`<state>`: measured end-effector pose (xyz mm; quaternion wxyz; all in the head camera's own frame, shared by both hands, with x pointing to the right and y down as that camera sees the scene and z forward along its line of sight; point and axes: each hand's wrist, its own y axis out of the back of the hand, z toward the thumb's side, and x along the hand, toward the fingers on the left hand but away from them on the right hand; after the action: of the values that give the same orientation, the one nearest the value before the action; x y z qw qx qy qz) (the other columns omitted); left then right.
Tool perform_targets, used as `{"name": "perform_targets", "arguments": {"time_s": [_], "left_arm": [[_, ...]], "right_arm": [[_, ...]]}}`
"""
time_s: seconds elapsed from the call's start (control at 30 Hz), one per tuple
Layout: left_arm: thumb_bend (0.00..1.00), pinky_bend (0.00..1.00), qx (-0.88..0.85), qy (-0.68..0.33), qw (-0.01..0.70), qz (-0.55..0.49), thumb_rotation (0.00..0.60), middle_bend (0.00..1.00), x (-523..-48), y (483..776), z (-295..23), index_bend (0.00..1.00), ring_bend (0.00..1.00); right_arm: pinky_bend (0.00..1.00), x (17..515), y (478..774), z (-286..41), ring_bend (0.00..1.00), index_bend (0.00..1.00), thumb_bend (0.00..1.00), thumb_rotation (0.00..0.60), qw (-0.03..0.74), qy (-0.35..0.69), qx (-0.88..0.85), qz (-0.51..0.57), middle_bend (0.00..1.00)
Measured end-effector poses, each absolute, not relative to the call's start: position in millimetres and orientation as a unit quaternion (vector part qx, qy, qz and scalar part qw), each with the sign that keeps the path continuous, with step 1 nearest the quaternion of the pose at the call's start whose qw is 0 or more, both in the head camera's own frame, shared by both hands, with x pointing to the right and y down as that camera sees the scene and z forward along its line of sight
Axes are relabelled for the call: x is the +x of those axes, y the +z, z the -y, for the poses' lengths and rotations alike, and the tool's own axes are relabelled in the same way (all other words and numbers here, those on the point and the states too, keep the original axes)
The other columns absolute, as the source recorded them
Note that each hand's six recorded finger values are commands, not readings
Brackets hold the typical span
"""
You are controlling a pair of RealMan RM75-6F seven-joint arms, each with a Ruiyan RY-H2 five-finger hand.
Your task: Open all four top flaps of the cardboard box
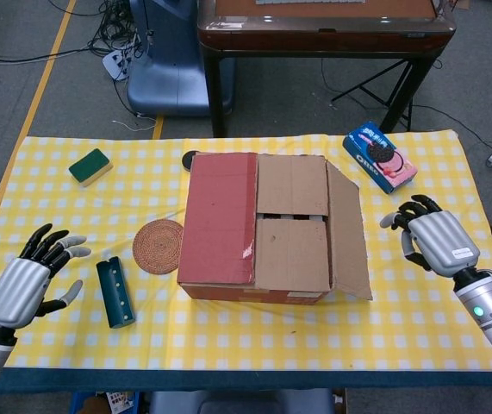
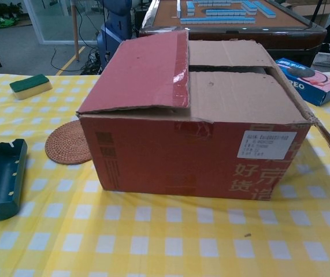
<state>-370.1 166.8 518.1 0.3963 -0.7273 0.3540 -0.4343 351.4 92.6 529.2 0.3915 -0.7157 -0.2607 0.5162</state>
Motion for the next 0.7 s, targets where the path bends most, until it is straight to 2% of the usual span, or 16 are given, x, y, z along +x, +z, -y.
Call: {"name": "perform_targets", "arguments": {"time_s": [0.1,0.2,0.33,0.43,0.5,0.67,0.7], "left_arm": [[0.39,0.0,-0.751,-0.406,0.402,-0.331,0.56,0.22,-350.4,519.1,-151.0,0.36,0.12],[0.4,0.0,-0.772,-0.379,0.411,-0.303,0.5,0.22,-327.9,521.2,-136.4,0.36,0.12],[0.51,0.0,-0.796,-0.342,0.42,-0.271,0.41,0.22,-295.0,521.6,-118.8,0.36,0.12],[0.57,0.0,-0.814,-0.312,0.421,-0.25,0.383,0.22,-268.3,521.6,-107.3,0.37,0.12],[0.59,0.0,-0.826,-0.294,0.42,-0.235,0.365,0.22,-249.4,522.2,-101.3,0.37,0.12],[0.6,0.0,-0.844,-0.268,0.421,-0.195,0.252,0.22,-209.8,525.1,-91.9,0.38,0.1],[0.6,0.0,-0.848,-0.263,0.42,-0.189,0.245,0.22,-201.1,525.3,-90.1,0.37,0.1]], "right_arm": [[0.29,349.9,529.0,-99.3,0.26,0.36,0.74,0.6,0.397,0.506,-0.719,0.265,0.38],[0.29,348.9,531.6,-110.2,0.26,0.36,0.74,0.6,0.395,0.498,-0.726,0.261,0.38],[0.29,350.3,533.7,-121.8,0.26,0.36,0.74,0.6,0.395,0.498,-0.728,0.257,0.38],[0.29,350.6,533.4,-124.4,0.26,0.36,0.74,0.6,0.396,0.499,-0.726,0.259,0.38],[0.29,351.2,533.3,-124.8,0.26,0.36,0.74,0.6,0.396,0.501,-0.724,0.261,0.38],[0.29,352.9,531.5,-122.7,0.26,0.36,0.74,0.6,0.396,0.503,-0.721,0.266,0.38],[0.29,353.3,531.0,-122.1,0.26,0.36,0.74,0.6,0.396,0.504,-0.72,0.267,0.38]]}}
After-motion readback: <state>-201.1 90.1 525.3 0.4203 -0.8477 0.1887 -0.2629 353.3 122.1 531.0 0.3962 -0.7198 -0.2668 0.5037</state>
